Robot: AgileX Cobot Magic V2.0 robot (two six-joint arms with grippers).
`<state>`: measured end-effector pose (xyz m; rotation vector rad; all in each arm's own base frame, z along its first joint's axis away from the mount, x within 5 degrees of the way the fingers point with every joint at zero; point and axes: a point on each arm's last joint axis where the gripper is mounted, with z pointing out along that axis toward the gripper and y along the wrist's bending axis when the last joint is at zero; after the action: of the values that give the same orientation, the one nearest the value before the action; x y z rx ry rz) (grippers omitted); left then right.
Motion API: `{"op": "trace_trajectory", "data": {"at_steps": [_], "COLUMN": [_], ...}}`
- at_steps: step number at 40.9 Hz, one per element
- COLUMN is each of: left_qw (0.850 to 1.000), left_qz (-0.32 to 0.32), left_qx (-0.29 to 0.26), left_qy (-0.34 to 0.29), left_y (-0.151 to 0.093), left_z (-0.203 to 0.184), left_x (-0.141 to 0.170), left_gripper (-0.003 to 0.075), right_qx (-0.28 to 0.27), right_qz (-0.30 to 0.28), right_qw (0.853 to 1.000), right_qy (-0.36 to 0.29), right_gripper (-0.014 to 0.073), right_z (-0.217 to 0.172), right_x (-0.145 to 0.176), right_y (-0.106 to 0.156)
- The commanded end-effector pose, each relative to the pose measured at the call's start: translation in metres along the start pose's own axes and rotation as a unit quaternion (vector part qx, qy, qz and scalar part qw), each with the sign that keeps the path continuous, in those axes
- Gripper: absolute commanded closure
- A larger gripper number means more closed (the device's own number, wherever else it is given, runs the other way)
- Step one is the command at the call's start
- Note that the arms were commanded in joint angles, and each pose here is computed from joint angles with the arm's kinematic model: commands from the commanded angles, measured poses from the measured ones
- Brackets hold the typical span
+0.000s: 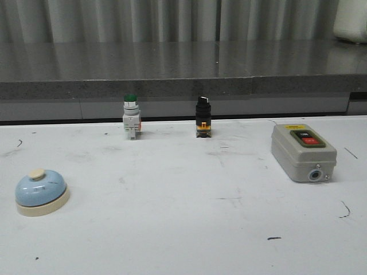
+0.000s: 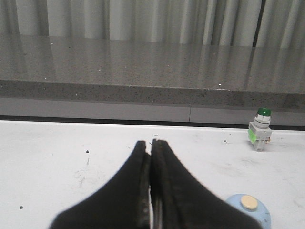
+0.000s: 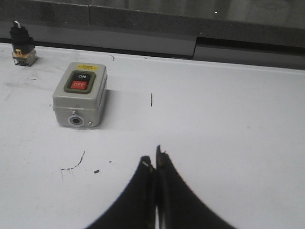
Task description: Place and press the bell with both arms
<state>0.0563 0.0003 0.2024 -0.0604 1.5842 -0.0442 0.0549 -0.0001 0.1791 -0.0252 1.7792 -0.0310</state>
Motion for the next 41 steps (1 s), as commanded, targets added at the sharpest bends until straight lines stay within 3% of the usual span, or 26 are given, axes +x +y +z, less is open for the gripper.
{"op": "trace_trajectory", "data": {"at_steps": [1, 34, 41], "left_qw": [0.999, 0.999, 0.999], "left_qz": [-0.004, -0.004, -0.004], "left_qx": [0.0, 0.0, -0.001], "left_qy": [-0.036, -0.036, -0.052], "left_y": [0.0005, 0.0005, 0.0006], "left_z": [-0.0004, -0.0004, -0.0007], "left_x": [-0.0004, -0.0004, -0.0035], "left_gripper": [0.074, 0.074, 0.074], "right_qx": [0.007, 0.007, 0.009], "right_qz": [-0.003, -0.003, -0.003], "right_qw": [0.999, 0.999, 0.997], "right_qy": [-0.052, -0.052, -0.079], "right_gripper": [0.0657, 0.0657, 0.0657], "right_z": [-0.0019, -0.0019, -0.0026], "right_x": [-0.0104, -0.0105, -0.0154], "right_y": [-0.001, -0.0011, -0.0014]}}
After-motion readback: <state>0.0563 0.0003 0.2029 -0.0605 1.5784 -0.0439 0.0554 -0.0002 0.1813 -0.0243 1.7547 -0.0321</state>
